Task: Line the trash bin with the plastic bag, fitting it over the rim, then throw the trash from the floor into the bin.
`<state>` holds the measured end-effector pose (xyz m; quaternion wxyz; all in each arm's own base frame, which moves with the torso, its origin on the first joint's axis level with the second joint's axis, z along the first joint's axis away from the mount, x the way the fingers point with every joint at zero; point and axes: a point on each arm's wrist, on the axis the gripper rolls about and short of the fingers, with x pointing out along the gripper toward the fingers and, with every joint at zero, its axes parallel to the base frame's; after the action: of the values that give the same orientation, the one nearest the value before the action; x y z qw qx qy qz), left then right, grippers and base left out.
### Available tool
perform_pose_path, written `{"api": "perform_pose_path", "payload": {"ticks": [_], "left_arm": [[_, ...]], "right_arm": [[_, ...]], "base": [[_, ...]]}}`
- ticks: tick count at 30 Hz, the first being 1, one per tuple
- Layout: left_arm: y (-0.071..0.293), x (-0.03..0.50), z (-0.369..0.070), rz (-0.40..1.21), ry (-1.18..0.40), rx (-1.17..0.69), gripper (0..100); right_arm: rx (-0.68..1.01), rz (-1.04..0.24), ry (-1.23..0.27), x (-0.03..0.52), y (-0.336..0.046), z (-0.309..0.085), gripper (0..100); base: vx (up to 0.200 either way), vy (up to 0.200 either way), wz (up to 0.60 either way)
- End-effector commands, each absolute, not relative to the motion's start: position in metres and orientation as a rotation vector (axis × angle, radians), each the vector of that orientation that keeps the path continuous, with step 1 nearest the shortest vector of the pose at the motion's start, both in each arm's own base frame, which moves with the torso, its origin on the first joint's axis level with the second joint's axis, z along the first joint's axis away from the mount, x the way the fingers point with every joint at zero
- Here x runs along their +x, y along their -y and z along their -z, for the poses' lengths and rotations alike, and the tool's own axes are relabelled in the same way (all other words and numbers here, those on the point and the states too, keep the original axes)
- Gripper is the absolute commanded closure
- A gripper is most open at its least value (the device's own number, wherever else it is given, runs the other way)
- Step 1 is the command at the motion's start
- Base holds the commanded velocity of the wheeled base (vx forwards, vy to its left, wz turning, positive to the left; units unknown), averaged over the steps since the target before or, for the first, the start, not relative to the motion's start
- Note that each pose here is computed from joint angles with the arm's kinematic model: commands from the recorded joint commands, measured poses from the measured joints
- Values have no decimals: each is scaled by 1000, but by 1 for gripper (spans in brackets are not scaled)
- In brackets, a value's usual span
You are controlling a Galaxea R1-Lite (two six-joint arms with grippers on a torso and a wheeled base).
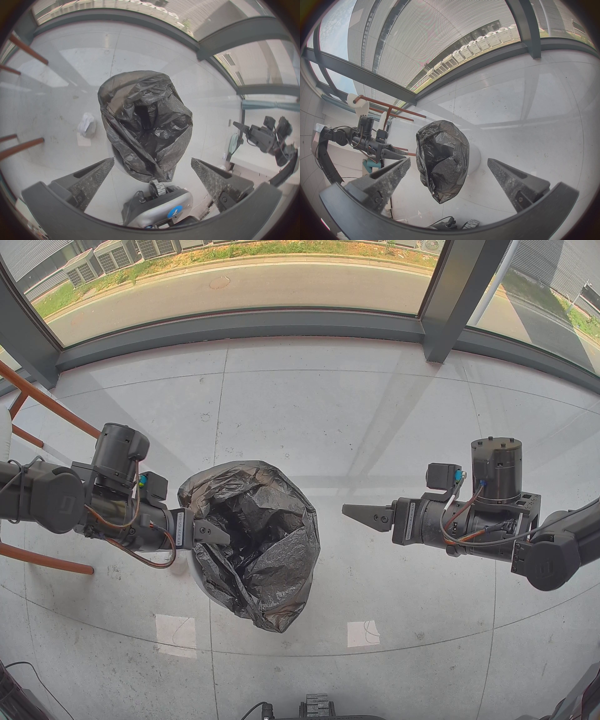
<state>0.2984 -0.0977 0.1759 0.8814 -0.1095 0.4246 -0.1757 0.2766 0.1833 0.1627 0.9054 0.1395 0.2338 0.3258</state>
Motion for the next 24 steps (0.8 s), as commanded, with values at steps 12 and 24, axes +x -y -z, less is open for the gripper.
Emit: {"api": "perform_pose_path", "payload": {"ticks": [12,24], "left_arm": [[142,335,-135,220,-949,-235,0],[146,346,-110,159,-990,-216,0]], "right_arm": [[287,-674,-485,277,-184,-162,0],[284,-679,-490,276,-186,-160,0]], "base": [[0,0,0],[0,0,0]]}}
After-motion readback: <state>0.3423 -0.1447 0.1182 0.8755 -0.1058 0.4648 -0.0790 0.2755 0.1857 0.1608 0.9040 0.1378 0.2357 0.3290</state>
